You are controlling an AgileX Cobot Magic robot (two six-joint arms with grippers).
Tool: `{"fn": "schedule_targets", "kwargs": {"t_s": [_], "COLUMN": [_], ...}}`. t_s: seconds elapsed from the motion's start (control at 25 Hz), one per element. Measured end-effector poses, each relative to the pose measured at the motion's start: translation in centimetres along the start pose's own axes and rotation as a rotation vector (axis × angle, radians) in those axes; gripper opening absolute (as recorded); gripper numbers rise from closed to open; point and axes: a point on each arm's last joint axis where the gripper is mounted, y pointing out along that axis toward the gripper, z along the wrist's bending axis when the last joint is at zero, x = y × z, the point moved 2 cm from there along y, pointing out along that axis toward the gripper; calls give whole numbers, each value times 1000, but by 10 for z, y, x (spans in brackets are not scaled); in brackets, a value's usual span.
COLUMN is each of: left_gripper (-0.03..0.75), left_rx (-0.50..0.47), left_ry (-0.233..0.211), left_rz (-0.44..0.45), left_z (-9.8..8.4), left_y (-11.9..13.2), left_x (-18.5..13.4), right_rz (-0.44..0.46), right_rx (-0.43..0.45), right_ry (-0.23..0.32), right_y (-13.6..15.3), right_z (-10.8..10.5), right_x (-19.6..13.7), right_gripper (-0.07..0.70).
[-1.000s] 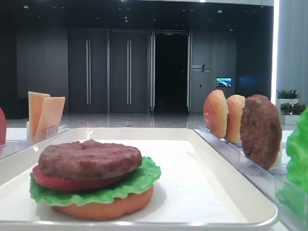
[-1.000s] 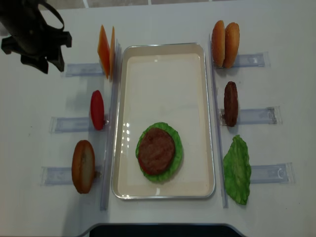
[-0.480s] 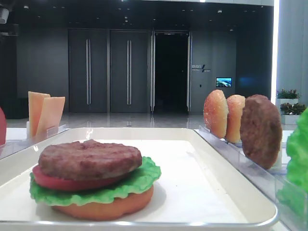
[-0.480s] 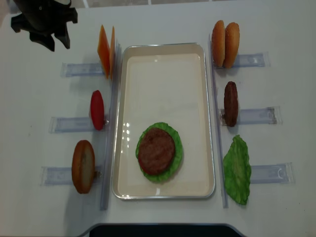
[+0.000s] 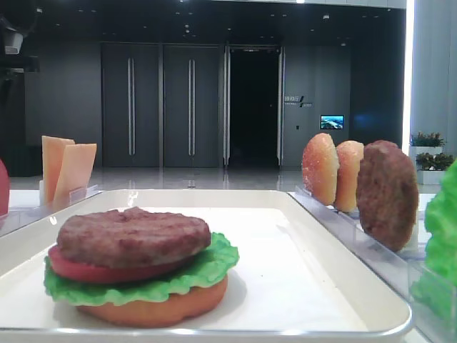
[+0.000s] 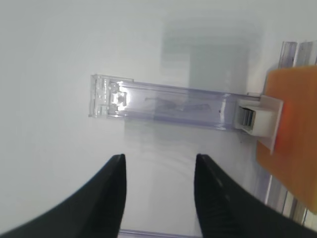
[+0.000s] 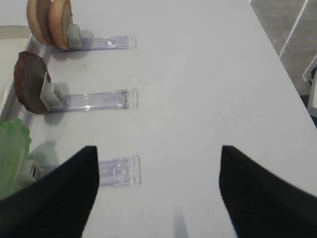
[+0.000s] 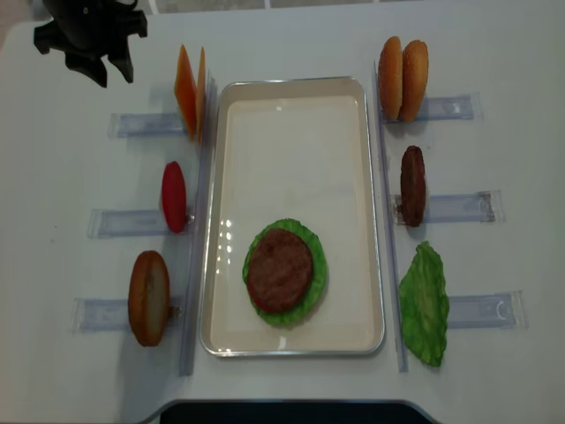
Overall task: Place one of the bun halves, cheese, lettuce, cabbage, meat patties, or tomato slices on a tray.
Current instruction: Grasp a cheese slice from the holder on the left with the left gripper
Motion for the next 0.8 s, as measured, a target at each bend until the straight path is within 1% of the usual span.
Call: {"fn": "schedule_targets", "kwargs": {"t_s": [0.2, 0.32, 0.56, 0.8], "left_gripper": [344, 344, 344, 344], "left_rx": [0, 6, 10, 9], "left_ry": [3, 3, 32, 34], "left_rz": [8, 5, -2, -1], "left_z": [-3, -9, -28, -48], "left_y": [4, 3, 1, -1], "left_x": [0, -1, -5, -10], "right_rz": [0, 0, 0, 0], "right_rx": [0, 0, 0, 0], "right_ry": [0, 0, 0, 0], "right_y": [0, 0, 0, 0], "right_z": [0, 0, 0, 0], "right_x": [0, 0, 0, 0], "right_gripper": [515, 515, 515, 515]}}
